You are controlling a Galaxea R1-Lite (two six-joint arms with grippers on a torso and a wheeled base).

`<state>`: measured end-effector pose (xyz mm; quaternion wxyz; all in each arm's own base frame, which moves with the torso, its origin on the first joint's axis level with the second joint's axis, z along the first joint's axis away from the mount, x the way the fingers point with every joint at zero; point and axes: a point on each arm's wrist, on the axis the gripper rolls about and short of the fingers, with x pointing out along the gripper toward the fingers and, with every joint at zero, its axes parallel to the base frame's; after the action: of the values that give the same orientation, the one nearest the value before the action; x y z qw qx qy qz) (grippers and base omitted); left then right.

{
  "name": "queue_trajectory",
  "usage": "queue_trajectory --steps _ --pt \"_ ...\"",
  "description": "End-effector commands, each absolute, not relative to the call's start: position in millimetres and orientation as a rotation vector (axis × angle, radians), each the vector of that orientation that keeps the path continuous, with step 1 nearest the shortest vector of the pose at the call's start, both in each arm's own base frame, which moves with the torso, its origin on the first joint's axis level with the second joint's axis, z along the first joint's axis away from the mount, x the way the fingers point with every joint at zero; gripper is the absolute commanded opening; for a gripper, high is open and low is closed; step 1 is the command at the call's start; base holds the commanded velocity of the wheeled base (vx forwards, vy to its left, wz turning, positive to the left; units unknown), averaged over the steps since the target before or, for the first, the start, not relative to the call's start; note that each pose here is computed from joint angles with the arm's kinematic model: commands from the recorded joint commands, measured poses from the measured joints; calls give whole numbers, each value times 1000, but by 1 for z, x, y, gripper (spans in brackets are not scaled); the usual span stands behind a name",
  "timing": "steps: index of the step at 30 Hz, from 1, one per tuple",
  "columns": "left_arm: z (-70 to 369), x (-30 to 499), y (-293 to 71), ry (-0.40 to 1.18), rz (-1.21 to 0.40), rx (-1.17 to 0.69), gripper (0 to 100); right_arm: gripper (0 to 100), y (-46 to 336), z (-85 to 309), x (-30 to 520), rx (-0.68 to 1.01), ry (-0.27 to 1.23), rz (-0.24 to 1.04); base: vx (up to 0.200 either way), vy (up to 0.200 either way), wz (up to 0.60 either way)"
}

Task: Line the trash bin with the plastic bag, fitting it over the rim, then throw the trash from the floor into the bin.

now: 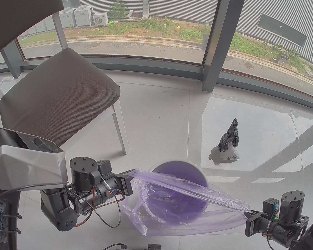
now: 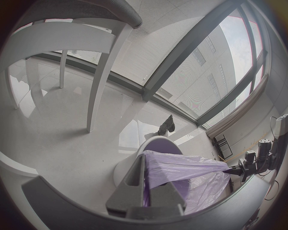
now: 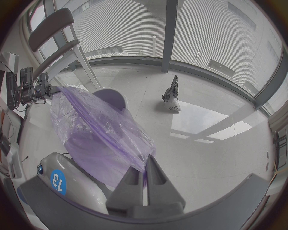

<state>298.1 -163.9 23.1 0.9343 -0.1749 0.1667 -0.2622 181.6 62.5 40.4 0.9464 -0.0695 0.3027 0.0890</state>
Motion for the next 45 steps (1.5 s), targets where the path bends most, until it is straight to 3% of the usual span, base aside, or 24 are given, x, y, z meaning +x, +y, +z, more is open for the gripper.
queue_trajectory --steps 1,6,15,23,35,45 --pt "26 297 -162 336 -534 -360 0 0 54 39 180 -139 635 182 0 0 0" --pt "23 298 -163 343 -537 -349 0 0 48 39 187 -144 659 215 0 0 0" --pt "8 302 -169 368 -547 -315 0 0 54 68 197 -110 872 359 0 0 0" --pt "4 323 -181 337 -557 -318 0 0 59 55 217 -126 947 350 0 0 0" --pt "7 363 -199 280 -549 -331 0 0 67 4 269 -87 817 268 0 0 0" --pt "18 383 -192 227 -521 -343 0 0 68 3 288 -20 711 207 0 0 0"
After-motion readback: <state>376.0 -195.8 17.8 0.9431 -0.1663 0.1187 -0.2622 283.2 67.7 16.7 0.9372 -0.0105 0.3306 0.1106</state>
